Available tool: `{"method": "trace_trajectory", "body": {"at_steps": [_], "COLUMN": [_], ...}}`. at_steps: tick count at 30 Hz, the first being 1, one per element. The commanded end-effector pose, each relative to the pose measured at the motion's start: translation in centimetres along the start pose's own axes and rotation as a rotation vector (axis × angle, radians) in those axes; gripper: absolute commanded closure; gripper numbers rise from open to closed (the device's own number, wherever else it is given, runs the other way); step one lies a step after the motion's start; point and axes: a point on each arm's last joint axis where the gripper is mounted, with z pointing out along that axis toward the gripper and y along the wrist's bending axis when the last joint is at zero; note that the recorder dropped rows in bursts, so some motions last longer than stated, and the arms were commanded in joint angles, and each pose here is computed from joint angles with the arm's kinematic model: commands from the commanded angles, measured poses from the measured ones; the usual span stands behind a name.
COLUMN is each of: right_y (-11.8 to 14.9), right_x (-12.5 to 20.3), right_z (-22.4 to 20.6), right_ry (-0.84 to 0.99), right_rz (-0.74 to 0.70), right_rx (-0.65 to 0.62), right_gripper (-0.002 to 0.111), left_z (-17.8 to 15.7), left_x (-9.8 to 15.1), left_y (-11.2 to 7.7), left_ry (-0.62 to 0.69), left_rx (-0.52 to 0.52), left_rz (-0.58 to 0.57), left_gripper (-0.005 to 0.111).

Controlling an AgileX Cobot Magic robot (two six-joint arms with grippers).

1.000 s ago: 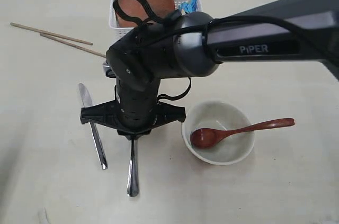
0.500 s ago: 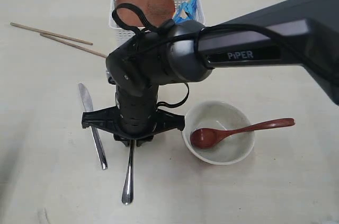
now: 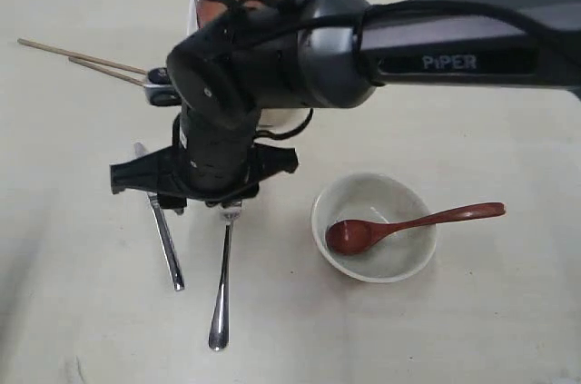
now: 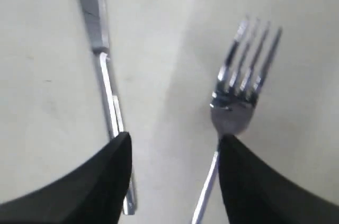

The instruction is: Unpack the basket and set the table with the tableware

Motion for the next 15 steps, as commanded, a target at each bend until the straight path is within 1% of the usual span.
{"method": "trace_trajectory", "body": {"at_steps": [1, 4, 9, 15], "right_y": [2.3, 3.5, 4.2, 5.4], "right_x": [-0.2, 0.3, -0.3, -1.3], "right_z": [-2.1, -1.4, 1.1, 2.7], "right_ry": [-0.031, 0.015, 0.1, 0.102], "right_rz": [-0.131, -0.181, -0.231, -0.26], "right_rx": [-0.056, -0.03, 0.031, 0.034], "right_gripper": [0.059, 0.059, 0.059, 0.059], "left_z": [0.0, 0.0, 0.0, 0.0], "left_x": [0.0, 0.0, 0.0, 0.0], "left_y": [0.0, 0.0, 0.0, 0.0], "left_ry": [-0.013, -0.013, -0.013, -0.013], "left_rx": [-0.002, -0.002, -0.002, -0.002], "left_rz": [-0.002, -0.002, -0.002, -0.002], "left_gripper": [0.107, 0.107, 0.107, 0.107]}}
